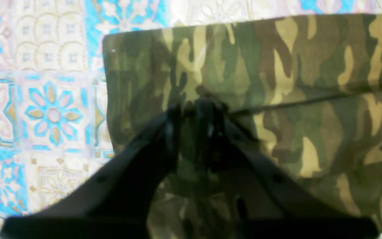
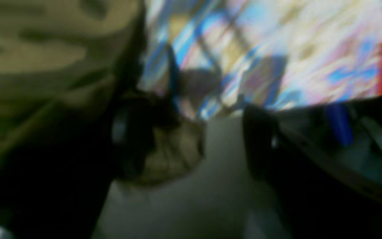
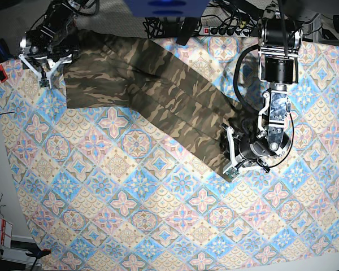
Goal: Fold the T-shirt properly
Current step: 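Release the right gripper and move it along the strip's other end, then grasp the strip's other end with the right gripper, then hold the strip with both grippers and straighten it across the cloth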
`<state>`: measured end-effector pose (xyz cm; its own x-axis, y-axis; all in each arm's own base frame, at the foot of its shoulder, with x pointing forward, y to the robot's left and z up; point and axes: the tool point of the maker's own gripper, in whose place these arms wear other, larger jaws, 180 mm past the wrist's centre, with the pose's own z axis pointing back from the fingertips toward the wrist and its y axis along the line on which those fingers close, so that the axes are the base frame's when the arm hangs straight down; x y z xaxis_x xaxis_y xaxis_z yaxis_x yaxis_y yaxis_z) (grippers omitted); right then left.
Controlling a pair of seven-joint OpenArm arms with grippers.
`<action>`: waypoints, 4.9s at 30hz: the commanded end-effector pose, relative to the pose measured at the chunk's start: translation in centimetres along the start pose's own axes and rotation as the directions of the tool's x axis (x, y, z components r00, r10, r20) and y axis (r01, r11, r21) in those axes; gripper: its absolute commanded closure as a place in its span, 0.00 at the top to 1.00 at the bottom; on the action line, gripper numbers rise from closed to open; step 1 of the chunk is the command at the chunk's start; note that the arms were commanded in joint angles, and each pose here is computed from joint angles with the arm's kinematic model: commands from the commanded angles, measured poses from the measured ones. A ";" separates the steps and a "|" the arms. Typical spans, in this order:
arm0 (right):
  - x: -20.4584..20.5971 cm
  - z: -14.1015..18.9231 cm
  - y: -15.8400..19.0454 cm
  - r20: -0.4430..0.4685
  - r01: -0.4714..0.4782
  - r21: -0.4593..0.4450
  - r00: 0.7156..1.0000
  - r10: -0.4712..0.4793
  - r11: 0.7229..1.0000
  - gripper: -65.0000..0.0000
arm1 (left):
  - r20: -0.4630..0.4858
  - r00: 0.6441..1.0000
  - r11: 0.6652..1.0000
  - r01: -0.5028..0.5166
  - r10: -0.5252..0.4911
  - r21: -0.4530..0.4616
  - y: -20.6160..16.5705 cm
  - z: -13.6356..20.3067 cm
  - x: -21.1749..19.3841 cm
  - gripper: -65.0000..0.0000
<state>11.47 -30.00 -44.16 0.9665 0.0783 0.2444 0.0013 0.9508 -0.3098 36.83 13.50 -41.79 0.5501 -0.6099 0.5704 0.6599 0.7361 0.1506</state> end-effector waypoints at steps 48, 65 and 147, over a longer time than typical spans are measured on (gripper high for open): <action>0.3 1.1 13.6 -0.004 -0.160 0.412 0.984 0.178 0.897 0.66 | 0.026 1.000 1.000 -0.004 0.004 0.007 0.1 0.3 0.4 0.12; 3.9 -4.0 13.5 0.004 -0.091 0.466 0.995 0.101 0.880 0.01 | 0.028 1.000 1.000 -0.005 0.004 0.009 0.2 0.3 0.4 0.12; 13.3 -0.6 3.6 0.195 -0.163 0.189 0.973 0.126 0.968 0.36 | -0.090 0.988 0.991 -0.127 0.129 0.034 0.0 -3.1 -5.0 0.21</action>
<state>24.16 -25.06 -43.22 0.8946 0.2491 0.3709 -0.2110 0.9673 -0.1406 35.24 15.33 -47.48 0.6772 -0.5164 0.5241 0.5618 0.8229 0.0848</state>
